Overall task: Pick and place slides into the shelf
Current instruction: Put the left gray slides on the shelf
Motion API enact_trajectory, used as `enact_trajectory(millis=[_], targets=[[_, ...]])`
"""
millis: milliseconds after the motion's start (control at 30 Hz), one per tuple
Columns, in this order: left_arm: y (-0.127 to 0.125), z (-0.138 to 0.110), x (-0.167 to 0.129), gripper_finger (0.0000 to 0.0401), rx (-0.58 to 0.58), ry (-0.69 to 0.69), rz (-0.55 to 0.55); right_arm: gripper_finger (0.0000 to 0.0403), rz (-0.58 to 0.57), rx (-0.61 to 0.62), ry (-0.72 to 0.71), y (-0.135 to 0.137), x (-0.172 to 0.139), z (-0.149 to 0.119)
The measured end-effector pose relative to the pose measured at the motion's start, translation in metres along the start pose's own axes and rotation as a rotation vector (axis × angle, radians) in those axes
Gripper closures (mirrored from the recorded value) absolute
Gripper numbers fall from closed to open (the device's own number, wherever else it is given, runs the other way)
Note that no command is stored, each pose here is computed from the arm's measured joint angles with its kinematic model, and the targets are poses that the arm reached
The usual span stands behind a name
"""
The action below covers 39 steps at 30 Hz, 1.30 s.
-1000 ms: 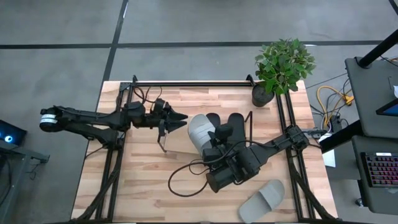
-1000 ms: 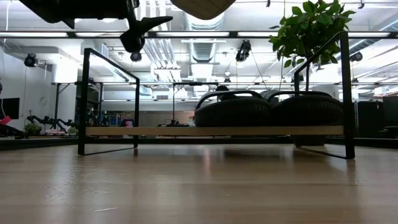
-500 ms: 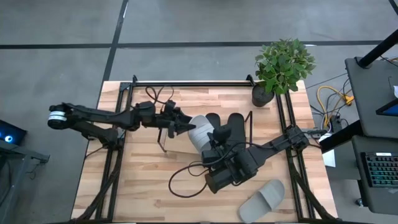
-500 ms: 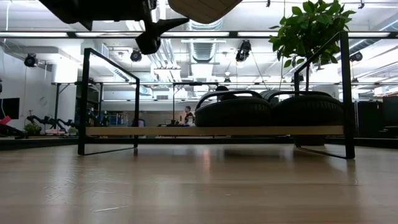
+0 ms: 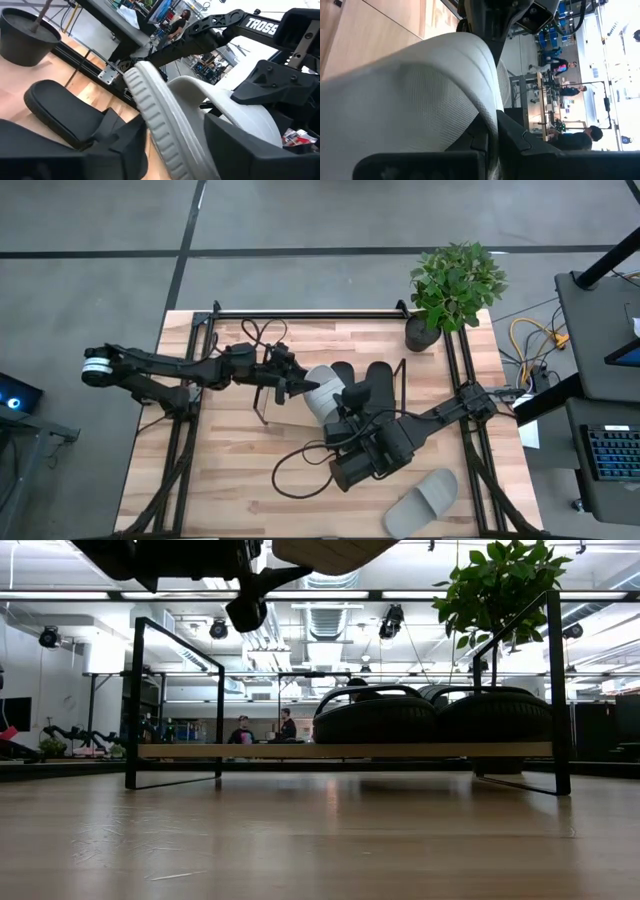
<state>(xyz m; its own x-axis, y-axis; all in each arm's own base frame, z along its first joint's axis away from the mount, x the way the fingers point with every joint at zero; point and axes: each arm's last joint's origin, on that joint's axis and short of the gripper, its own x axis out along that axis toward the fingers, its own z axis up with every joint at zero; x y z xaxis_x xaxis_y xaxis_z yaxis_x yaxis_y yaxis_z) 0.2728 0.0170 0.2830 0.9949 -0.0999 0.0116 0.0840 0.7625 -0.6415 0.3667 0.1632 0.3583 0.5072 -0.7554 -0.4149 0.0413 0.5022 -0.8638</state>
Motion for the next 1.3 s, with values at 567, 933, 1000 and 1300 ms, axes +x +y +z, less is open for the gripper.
enact_trajectory(millis=[567, 933, 1000, 1300], targets=[[0.0, 0.012, -0.002, 0.0383, 0.116, -0.003, -0.036, 0.0388, -0.019, 0.018, -0.016, 0.001, -0.003, 0.001], [0.005, 0.017, -0.005, 0.0384, 0.112, 0.022, -0.067, 0.0343, -0.01, 0.065, -0.022, -0.002, -0.005, 0.001], [0.006, 0.019, -0.009, 0.0384, 0.109, 0.031, -0.06, 0.0333, -0.009, 0.073, -0.027, -0.003, -0.007, 0.001], [0.007, 0.027, -0.024, 0.0384, 0.102, 0.104, -0.092, 0.0308, 0.006, 0.111, -0.068, -0.008, -0.022, 0.002]])
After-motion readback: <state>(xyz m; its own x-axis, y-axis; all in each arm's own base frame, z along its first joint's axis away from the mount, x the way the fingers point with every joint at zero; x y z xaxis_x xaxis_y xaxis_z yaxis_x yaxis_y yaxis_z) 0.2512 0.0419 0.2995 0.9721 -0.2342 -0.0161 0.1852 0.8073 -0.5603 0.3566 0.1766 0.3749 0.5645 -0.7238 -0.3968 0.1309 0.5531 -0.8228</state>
